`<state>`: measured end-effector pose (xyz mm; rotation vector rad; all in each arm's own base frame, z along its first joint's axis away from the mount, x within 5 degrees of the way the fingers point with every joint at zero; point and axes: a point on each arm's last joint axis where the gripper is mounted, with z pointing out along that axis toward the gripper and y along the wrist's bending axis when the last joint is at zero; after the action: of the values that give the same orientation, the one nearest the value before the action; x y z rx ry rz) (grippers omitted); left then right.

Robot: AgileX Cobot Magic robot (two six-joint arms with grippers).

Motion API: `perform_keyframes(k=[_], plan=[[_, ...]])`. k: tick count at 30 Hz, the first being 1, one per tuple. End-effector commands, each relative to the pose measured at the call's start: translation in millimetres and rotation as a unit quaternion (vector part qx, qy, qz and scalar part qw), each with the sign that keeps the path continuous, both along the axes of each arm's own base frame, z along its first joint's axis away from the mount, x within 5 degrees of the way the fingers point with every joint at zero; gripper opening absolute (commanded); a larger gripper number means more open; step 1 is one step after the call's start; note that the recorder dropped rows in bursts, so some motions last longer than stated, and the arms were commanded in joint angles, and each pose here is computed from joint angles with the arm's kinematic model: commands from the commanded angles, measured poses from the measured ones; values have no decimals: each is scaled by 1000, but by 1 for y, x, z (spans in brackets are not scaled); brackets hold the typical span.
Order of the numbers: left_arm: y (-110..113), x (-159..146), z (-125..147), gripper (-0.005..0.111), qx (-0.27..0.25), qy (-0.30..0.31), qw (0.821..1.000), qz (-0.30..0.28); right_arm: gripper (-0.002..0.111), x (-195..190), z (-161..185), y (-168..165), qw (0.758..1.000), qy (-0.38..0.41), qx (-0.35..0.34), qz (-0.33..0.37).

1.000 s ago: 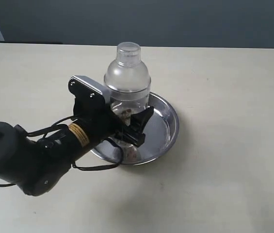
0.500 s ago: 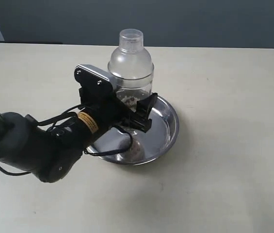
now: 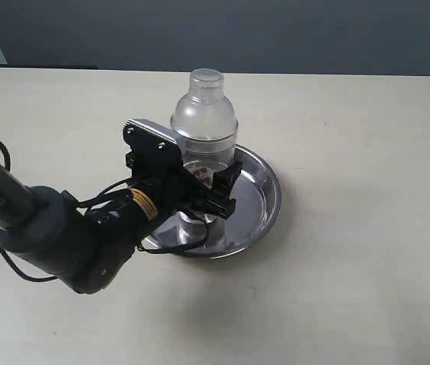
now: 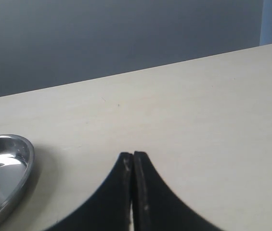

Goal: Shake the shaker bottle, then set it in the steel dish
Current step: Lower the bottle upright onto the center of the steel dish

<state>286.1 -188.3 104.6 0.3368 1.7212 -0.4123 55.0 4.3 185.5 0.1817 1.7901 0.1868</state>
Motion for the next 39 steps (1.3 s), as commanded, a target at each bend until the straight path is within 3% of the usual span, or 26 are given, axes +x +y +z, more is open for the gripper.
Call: perform_keyframes(k=[1, 12, 15, 29, 39], plan=[[0, 3, 2, 0, -16, -26, 1000, 9, -1, 0, 1, 0, 1000, -6, -1, 1], [-1, 2, -2, 1, -6, -9, 1000, 2, -1, 0, 1, 0, 1000, -6, -1, 1], [-2, 2, -2, 5, -5, -10, 1000, -3, -1, 0, 1, 0, 1000, -6, -1, 1], [-3, 1, -6, 63, 9, 13, 1000, -11, -1, 0, 1, 0, 1000, -6, -1, 1], [-6, -1, -8, 95, 21, 19, 999, -30, -1, 0, 1, 0, 1000, -6, -1, 1]])
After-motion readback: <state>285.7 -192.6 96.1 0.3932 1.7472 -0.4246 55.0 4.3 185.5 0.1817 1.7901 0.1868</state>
